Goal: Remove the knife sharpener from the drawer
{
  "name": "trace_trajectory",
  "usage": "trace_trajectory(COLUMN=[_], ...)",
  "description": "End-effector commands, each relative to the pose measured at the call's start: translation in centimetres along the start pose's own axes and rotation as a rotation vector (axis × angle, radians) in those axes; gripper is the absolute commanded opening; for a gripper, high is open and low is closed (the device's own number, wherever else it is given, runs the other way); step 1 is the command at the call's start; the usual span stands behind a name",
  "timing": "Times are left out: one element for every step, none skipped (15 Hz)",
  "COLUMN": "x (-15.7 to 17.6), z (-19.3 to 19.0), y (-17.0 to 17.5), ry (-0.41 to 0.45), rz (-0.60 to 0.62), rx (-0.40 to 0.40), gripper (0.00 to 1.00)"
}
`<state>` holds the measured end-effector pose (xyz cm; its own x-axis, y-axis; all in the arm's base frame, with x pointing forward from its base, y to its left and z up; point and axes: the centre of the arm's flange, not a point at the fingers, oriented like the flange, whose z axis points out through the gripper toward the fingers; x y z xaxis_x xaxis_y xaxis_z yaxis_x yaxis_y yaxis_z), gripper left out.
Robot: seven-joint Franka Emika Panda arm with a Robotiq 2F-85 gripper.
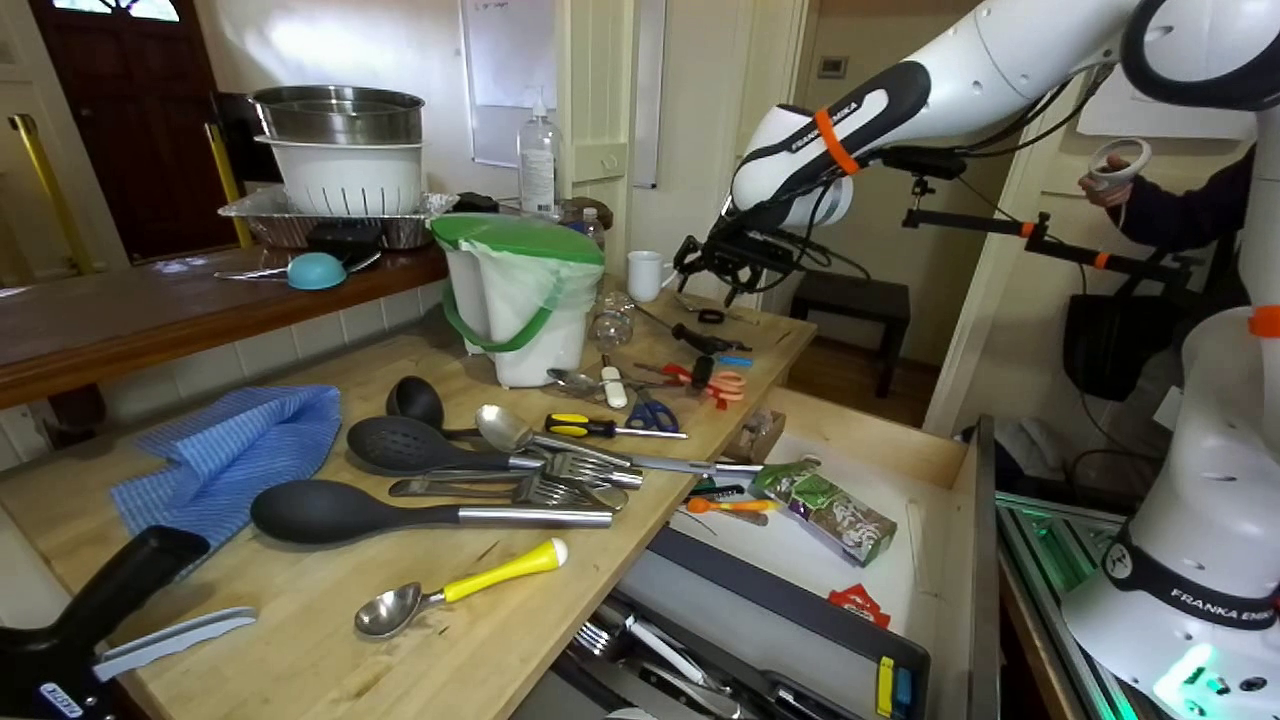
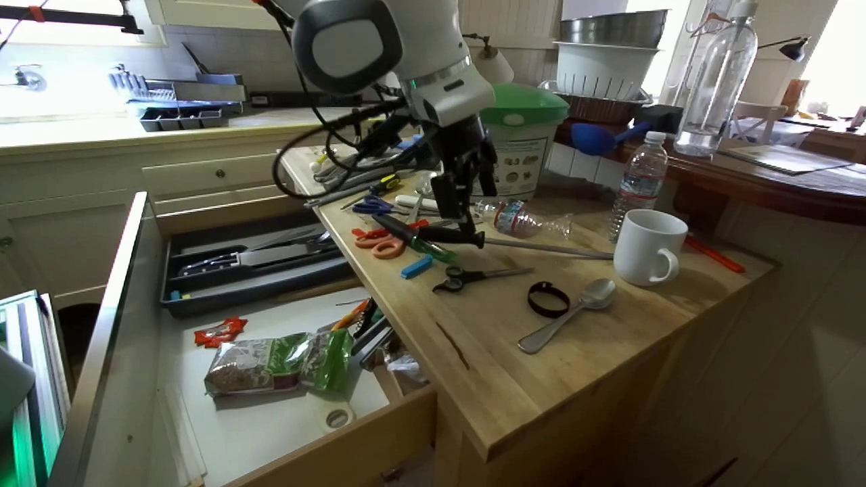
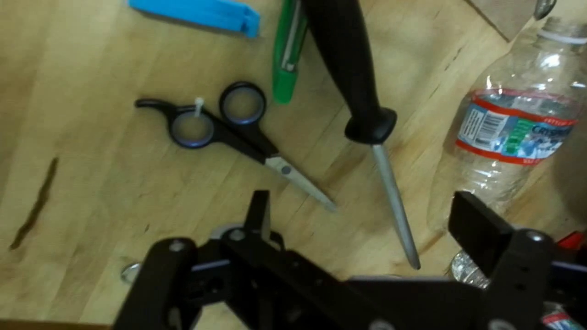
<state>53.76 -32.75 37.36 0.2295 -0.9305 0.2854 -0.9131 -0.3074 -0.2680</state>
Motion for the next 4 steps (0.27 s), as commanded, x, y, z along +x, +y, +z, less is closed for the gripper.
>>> trace_trajectory(x=[-2.3, -2.9, -3.7, -0.4], z=[-8.2, -9.9, -11.6, -7.3], y=[0.0, -0.2, -0.6, -0.6], ry=[0.01, 0.024, 0.042, 0.046], rz=[-0.044, -0.074, -0.11, -0.08], rx=[-0.098, -0.113, -0.117, -0.101], gripper=[1.0, 1.0, 1.0, 0.99])
